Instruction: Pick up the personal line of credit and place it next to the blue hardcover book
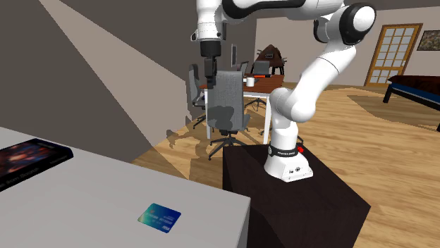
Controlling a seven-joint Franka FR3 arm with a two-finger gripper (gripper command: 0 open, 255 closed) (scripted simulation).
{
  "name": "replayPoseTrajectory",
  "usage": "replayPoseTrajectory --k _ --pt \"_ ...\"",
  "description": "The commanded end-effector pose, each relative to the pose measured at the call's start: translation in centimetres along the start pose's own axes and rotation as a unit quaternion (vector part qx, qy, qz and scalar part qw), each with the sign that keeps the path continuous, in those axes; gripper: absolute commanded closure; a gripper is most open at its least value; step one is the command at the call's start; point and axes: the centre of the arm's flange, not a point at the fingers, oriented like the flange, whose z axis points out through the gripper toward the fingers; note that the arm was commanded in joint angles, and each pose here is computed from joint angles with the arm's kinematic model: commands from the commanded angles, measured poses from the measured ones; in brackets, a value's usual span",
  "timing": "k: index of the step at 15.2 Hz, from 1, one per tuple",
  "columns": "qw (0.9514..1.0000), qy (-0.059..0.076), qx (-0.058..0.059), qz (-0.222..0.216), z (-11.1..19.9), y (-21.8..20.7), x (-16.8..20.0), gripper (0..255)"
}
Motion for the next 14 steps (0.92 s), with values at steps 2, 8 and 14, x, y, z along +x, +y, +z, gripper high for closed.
replayPoseTrajectory --k 2,8,14 --pt "1.0 0.002 -0.001 0.004 0.5 -1.2 0.0 0" --pt "0.9993 0.017 -0.009 0.031 3.8 -8.6 0.6 0" --pt "0.9977 0.031 -0.016 0.057 7.2 -15.9 1.7 0"
